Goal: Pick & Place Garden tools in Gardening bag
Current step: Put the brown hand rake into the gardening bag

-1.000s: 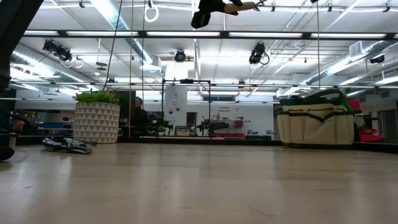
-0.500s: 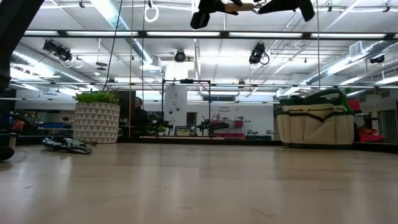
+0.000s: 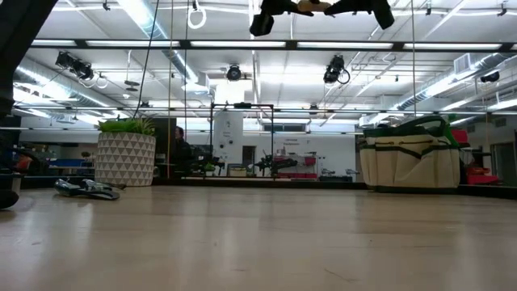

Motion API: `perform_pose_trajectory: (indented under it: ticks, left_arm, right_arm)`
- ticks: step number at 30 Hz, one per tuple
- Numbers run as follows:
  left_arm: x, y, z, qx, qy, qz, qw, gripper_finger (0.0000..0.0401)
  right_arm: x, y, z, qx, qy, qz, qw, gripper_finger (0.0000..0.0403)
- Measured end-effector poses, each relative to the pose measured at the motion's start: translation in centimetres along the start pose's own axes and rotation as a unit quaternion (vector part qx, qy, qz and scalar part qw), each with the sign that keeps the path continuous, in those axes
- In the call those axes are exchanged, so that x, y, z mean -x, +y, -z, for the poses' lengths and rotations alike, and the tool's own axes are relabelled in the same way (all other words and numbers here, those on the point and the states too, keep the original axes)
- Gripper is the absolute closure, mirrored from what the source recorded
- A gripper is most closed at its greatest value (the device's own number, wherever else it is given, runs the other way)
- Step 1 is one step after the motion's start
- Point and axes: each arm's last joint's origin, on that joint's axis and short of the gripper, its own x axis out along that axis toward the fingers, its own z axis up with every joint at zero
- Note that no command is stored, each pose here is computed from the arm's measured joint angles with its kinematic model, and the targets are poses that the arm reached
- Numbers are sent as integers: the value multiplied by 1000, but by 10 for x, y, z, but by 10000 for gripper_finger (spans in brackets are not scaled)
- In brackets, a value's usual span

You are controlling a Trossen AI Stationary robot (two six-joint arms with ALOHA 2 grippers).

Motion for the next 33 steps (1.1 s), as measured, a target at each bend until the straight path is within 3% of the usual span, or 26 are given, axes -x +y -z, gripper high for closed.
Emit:
perform_pose_trajectory:
  ticks: [9, 24, 33]
  left_arm:
    - [0, -1, 0, 18, 3, 9, 1000, 317]
    - [0, -1, 0, 20, 7, 12, 1000, 315]
    - [0, -1, 0, 20, 8, 14, 1000, 314]
  right_arm:
    - [-9, 5, -8, 23, -2, -9, 1000, 227]
    - [-8, 5, -8, 31, 9, -9, 999, 313]
    - [-8, 6, -8, 49, 9, -10, 999, 317]
